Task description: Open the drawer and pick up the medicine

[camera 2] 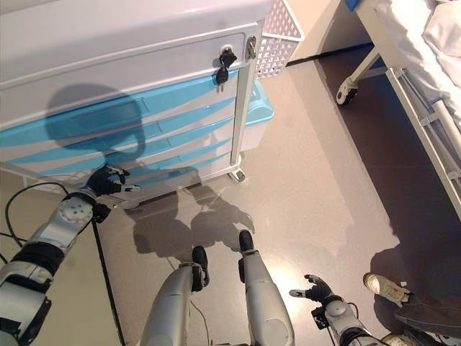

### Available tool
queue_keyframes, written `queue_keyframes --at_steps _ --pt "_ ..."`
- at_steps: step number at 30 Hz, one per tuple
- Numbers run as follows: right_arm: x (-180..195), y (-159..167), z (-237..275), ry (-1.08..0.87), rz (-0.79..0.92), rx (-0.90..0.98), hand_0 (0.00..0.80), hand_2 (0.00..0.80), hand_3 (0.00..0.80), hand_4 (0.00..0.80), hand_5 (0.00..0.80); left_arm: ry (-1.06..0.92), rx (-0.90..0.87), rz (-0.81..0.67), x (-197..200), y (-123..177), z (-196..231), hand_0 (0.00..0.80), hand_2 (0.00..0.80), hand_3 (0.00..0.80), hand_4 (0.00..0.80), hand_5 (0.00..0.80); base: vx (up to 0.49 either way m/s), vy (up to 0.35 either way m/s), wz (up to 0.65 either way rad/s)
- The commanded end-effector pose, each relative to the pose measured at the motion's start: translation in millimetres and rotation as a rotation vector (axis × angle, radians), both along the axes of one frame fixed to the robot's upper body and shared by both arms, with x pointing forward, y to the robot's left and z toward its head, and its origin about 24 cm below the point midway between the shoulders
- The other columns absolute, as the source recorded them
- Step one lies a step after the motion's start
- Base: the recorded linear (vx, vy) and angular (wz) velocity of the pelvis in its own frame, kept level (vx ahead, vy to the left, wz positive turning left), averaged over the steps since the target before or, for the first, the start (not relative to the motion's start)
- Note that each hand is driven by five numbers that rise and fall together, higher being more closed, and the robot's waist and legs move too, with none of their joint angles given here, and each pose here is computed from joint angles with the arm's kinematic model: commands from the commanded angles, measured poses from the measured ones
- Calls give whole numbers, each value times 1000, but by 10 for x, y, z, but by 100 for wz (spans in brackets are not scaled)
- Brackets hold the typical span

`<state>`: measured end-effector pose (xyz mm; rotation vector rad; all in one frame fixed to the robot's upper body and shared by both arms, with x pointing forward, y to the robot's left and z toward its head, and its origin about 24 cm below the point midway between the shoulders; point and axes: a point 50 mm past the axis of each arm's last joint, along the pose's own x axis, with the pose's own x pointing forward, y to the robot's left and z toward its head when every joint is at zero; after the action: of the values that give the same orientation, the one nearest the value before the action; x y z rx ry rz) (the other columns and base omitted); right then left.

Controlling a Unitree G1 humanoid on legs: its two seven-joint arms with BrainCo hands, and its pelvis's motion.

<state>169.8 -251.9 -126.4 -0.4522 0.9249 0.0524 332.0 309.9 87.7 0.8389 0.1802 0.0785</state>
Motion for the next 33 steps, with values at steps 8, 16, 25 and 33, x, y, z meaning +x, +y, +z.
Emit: queue_keyframes --at_steps 8,16,25,33 --pt "-371 -119 -114 85 -75 -21 0 0 0 0 0 -79 -134 -58 -180 -106 -41 0 0 0 0 0 25 -45 14" --pt "-516 -179 -143 114 -114 -29 0 0 0 0 0 208 -480 35 -873 -370 -1140 0 0 0 0 0 55 -80 26" --pt "-624 -102 -201 125 -161 -13 0 0 0 0 0 600 -548 233 -1719 -659 -2086 0 0 0 0 0 60 -84 42" --pt "-704 114 -288 164 -121 17 0 0 0 0 0 795 -448 299 -2139 -786 -2379 0 0 0 0 0 61 -58 22"
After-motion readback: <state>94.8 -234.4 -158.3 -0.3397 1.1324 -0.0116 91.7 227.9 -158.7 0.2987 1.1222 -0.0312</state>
